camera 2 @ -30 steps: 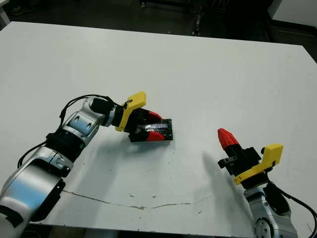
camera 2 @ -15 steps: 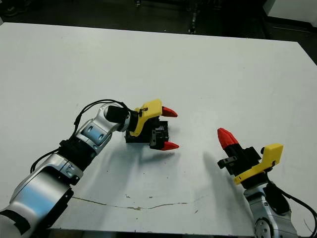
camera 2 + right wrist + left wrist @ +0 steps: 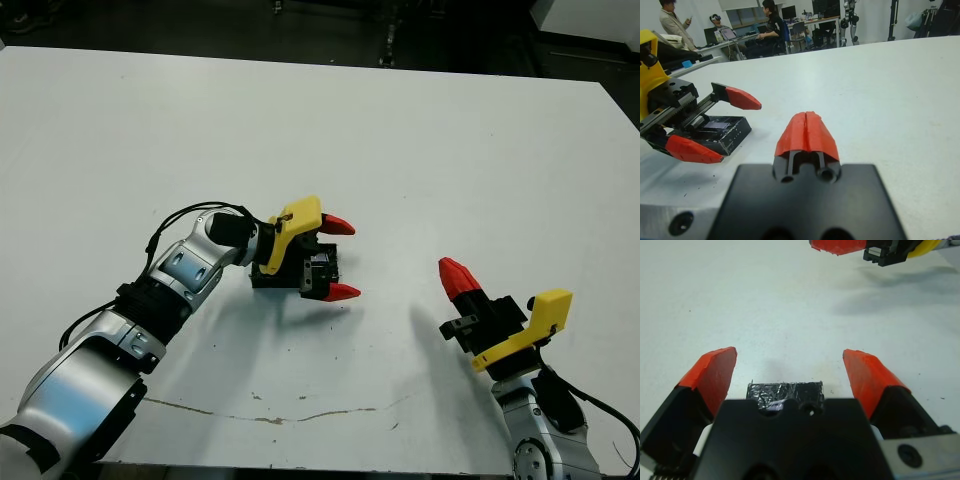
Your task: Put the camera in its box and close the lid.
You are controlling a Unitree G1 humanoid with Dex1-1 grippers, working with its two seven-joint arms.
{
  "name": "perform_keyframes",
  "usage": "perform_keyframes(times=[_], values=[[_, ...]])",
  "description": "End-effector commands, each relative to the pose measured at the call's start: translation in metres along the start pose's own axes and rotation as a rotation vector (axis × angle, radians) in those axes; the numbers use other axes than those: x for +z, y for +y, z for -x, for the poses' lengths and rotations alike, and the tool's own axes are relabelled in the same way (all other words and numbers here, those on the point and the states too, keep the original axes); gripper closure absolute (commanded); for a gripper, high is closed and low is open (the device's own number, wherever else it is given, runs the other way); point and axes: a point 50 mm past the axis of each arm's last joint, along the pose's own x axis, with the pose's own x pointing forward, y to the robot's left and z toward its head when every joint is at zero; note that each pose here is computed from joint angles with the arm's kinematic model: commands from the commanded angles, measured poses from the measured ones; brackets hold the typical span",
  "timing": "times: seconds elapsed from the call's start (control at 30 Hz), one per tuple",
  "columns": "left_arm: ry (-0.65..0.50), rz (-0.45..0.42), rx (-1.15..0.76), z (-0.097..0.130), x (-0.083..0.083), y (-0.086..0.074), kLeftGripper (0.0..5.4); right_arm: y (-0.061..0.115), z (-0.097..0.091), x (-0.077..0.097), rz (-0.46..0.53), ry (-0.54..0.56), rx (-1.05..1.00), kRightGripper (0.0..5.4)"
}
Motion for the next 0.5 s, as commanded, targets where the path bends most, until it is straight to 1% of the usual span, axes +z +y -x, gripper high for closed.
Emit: perform_keyframes(times=[0.03,0.13,0.27,0.4,0.5], values=[[0.102,0.174,-0.021,0.002,-0.054,-0.024,0.01,-0.003,0.002,-0.001,0.008,0.011,0.0,5.4],[0.028,0.18,0.026,0.017,-0.046,-0.016,0.01,-0.002,0.002,-0.001,-0.003,0.017,-0.011,5.4],[-0.078,0.249,0.094,0.043,-0.033,-0.007,0.01,-0.002,0.002,-0.001,0.024,0.019,-0.008,5.4],[-0.191,0.279,0.224,0.081,-0.018,0.001,0.01,-0.002,0.002,-0.001,0.006,0.026,-0.018,5.4],[-0.255,0.306,0.284,0.109,-0.011,0.002,0.01,-0.001,0.002,-0.002,-0.004,0.029,-0.017,5.4]])
